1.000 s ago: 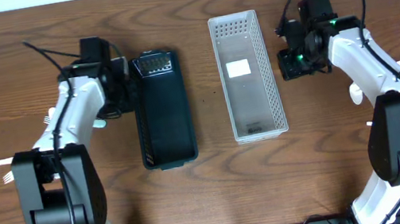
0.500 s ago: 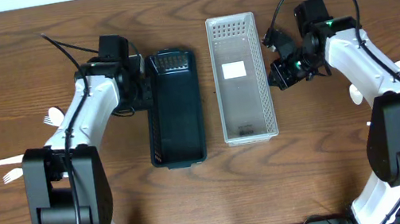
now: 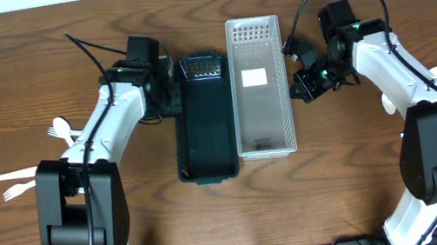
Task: Pack container
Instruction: 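Push black basket right and white basket left until they touch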
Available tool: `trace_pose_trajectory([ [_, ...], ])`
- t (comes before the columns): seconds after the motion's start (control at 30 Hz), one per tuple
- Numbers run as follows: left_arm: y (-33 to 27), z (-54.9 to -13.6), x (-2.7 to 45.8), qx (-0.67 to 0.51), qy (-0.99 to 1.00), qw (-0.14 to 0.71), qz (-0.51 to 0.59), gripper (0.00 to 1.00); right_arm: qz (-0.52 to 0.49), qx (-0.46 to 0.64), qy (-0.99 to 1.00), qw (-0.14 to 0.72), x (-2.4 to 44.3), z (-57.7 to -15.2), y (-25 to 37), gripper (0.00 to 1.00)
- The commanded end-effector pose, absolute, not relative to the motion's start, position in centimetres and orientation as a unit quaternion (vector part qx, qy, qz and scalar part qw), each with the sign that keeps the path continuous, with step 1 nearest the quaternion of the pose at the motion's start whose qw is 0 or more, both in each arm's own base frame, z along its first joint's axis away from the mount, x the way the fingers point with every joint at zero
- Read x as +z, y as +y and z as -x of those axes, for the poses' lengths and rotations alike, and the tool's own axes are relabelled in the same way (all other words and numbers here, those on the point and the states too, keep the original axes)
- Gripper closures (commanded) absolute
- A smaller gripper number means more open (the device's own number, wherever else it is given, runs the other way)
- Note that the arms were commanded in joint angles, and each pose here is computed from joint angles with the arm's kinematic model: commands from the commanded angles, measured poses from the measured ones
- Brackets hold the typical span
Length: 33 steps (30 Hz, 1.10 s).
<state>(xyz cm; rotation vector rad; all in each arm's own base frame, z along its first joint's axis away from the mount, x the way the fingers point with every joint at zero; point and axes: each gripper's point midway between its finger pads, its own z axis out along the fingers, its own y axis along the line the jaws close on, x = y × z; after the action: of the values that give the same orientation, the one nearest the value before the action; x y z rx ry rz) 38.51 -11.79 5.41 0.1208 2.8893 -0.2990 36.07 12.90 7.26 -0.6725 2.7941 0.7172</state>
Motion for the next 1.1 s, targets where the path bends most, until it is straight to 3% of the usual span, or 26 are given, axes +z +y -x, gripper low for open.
trace_pose_trajectory([
  [0.0, -12.8, -39.0, 5.6, -0.112, 0.985, 0.122, -0.039, 0.94, 0.255, 0.254, 0.928, 0.094, 7.7, -36.1, 14.5, 0.98],
  [0.37, -11.5, -39.7, 6.1, -0.082, 0.986, 0.140, -0.022, 0.94, 0.242, 0.188, 0.947, 0.094, 7.0, -36.9, 12.5, 0.92],
  [0.6, -8.1, -39.3, 11.1, -0.035, 0.981, 0.190, 0.003, 0.94, 0.218, 0.163, 0.949, 0.157, 12.2, -39.2, 12.1, 0.92],
  [0.8, -6.2, -32.9, 15.2, -0.019, 0.987, 0.148, 0.060, 0.94, 0.274, 0.161, 0.933, 0.171, 16.3, -36.4, 13.7, 0.95],
  [0.93, -5.0, -27.3, 16.2, -0.004, 0.991, 0.077, 0.111, 0.94, 0.293, 0.168, 0.934, 0.115, 15.4, -33.2, 15.1, 0.94],
  [1.07, -4.6, -25.7, 17.2, -0.002, 0.991, 0.072, 0.110, 0.94, 0.319, 0.172, 0.928, 0.084, 13.9, -31.0, 16.8, 0.95],
])
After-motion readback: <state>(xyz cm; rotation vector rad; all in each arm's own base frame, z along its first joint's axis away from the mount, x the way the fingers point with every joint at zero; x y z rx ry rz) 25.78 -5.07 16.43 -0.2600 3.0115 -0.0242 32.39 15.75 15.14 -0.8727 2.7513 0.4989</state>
